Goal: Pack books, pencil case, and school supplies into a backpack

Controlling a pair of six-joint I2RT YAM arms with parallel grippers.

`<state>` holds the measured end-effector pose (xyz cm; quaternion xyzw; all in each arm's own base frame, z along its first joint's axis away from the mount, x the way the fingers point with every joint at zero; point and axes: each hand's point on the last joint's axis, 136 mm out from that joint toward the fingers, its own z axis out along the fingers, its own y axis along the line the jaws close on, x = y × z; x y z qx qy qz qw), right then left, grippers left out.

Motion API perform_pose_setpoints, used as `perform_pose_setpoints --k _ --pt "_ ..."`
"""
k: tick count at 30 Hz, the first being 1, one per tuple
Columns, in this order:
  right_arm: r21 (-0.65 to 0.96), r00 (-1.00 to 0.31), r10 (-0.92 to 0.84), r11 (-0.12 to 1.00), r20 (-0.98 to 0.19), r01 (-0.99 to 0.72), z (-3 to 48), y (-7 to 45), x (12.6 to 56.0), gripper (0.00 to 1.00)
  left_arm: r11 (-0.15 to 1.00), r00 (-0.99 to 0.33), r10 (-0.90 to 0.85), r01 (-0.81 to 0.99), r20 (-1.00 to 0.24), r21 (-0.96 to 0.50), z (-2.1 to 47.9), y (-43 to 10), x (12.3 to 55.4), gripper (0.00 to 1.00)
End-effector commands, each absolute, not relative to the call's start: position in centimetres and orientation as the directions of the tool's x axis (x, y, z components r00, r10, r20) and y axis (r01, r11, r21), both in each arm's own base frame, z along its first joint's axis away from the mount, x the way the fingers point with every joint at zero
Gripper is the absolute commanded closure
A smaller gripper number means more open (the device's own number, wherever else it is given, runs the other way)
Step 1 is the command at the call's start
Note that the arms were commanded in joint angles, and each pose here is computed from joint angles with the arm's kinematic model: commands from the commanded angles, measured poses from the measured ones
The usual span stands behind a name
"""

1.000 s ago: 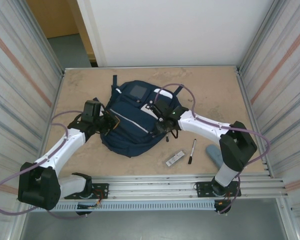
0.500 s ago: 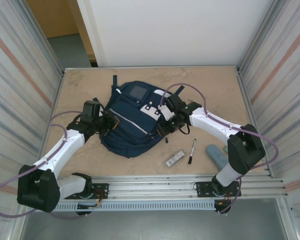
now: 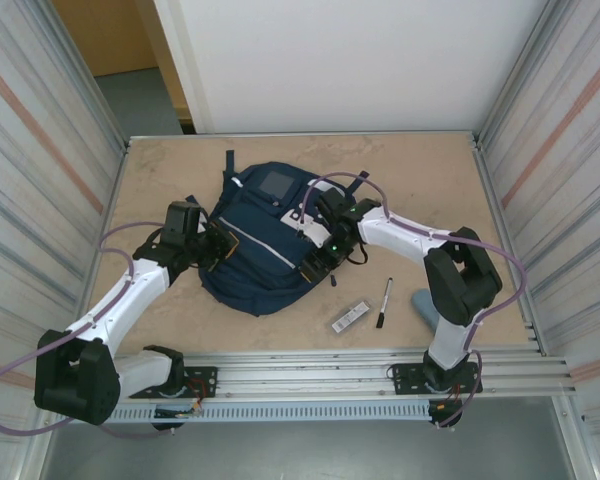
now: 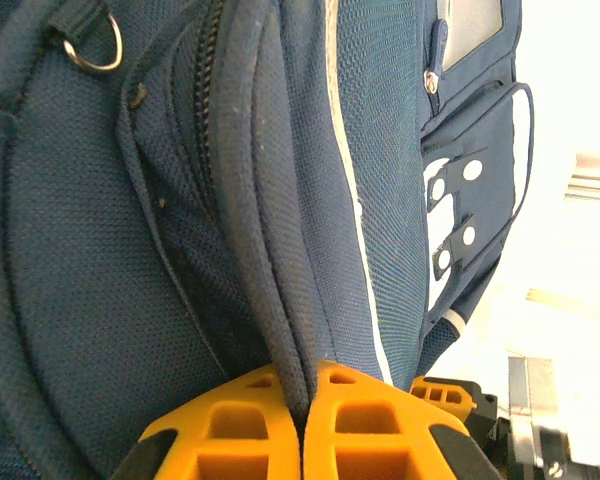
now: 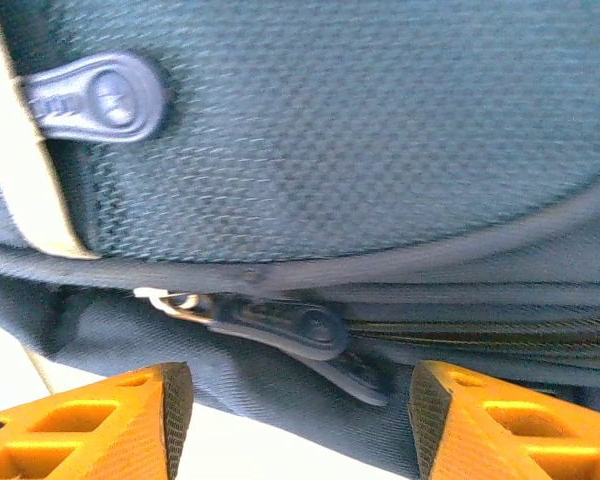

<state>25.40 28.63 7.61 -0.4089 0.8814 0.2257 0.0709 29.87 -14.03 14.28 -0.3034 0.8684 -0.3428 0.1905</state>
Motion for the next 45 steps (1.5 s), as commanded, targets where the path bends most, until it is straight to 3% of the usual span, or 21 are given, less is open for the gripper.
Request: perform_pose_setpoints --k 1,9,15,21,29,35,45 --pt "0.365 -0.598 -0.751 0.492 -0.282 -0.790 7.3 28.6 23.7 0.41 0.559 -0.749 -0.648 -0.346 -0.137 -0.753 16.4 -14.5 30.4 1.00" --pt "0.343 -0.527 -0.801 0.429 -0.285 -0.836 7.4 28.9 22.5 0.47 0.560 -0.755 -0.642 -0.342 -0.134 -0.754 16.6 -14.7 30.9 1.00" --pt "0.156 -0.497 -0.809 0.472 -0.314 -0.867 6.4 28.5 24.3 0.48 0.561 -0.756 -0.640 -0.340 -0.135 -0.754 16.7 -14.7 30.8 1.00" --pt "0.408 -0.565 -0.728 0.413 -0.389 -0.814 9.0 30.7 22.3 0.45 0.557 -0.751 -0.648 -0.350 -0.130 -0.754 16.3 -14.6 30.5 1.00" --pt "0.393 -0.709 -0.474 0.604 -0.522 -0.693 11.4 28.6 27.1 0.47 0.532 -0.749 -0.652 -0.340 -0.119 -0.776 17.4 -14.9 30.8 1.00" --pt "0.302 -0.653 -0.578 0.590 -0.490 -0.749 8.8 28.3 26.5 0.49 0.442 -0.735 -0.675 -0.327 -0.069 -0.835 19.9 -16.1 31.4 1.00" --pt "0.186 -0.557 -0.701 0.536 -0.445 -0.823 6.1 28.3 25.3 0.46 0.413 -0.716 -0.694 -0.313 -0.073 -0.856 22.1 -16.6 32.1 1.00"
